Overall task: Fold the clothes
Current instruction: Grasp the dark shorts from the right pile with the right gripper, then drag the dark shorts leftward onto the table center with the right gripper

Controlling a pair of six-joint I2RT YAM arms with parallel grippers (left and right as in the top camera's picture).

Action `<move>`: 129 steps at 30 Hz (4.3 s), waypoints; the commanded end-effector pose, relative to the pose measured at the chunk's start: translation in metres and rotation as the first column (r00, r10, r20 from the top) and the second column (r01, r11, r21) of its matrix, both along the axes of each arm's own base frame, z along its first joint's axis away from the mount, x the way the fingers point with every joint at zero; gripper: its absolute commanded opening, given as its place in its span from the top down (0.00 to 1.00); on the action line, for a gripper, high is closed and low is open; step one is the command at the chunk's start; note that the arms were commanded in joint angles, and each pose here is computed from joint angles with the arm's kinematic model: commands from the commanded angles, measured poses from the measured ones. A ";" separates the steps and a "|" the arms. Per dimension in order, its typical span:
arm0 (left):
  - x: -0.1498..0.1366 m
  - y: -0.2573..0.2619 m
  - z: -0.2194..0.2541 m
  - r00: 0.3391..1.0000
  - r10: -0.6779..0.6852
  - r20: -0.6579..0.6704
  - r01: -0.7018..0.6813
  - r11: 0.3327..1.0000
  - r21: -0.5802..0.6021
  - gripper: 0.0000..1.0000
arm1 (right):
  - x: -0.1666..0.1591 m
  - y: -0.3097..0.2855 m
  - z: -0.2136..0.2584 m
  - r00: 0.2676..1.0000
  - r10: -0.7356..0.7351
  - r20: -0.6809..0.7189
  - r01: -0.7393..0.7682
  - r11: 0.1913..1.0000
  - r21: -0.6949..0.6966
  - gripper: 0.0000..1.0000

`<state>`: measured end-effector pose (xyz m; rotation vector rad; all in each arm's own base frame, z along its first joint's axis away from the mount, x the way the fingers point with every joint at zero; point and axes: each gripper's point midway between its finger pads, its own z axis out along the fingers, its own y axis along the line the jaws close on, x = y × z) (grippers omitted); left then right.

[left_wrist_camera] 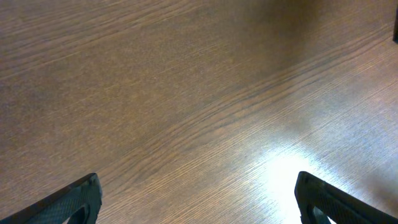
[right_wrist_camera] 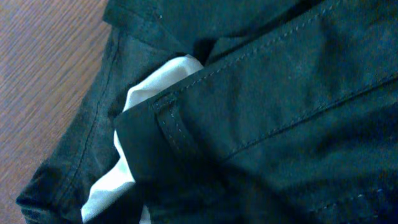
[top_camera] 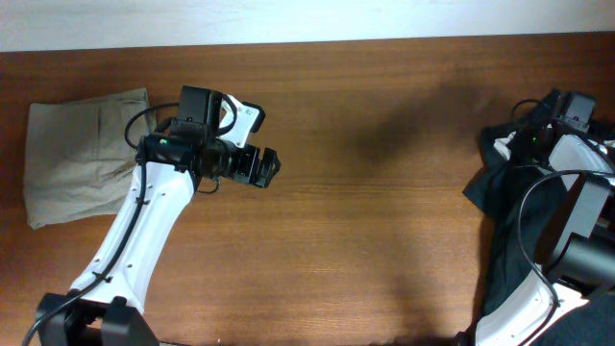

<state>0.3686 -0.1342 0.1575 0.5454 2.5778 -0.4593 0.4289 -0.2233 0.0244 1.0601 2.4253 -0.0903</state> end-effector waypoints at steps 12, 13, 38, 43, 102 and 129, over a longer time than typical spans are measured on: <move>0.005 -0.003 0.003 1.000 0.003 0.006 -0.003 1.000 -0.012 0.01 | -0.011 0.038 0.165 0.954 0.098 0.283 -0.103 0.995 0.001 0.96; 0.005 -0.002 0.003 1.000 0.003 0.006 -0.003 1.000 -0.012 0.01 | -0.004 0.051 0.170 0.936 0.138 0.324 -0.158 0.987 0.035 0.96; 0.004 0.100 0.123 0.942 0.261 0.209 -0.278 0.959 0.056 0.01 | -0.012 0.113 0.069 0.952 0.244 -0.187 -0.260 0.963 -0.069 0.23; 0.005 0.100 0.120 0.944 0.261 0.202 -0.278 0.959 0.059 0.01 | -0.003 0.139 0.006 0.891 0.406 -0.205 -0.387 0.913 0.126 0.27; 0.087 -0.082 -0.189 0.927 -0.231 -0.294 0.300 0.929 0.216 0.75 | -0.096 0.247 0.320 0.790 0.578 0.205 -0.588 0.808 -0.016 0.42; 0.125 0.167 0.130 0.877 0.462 0.134 -0.481 0.846 0.229 0.31 | -0.116 0.035 0.026 0.675 0.058 -0.735 0.018 0.995 0.095 0.96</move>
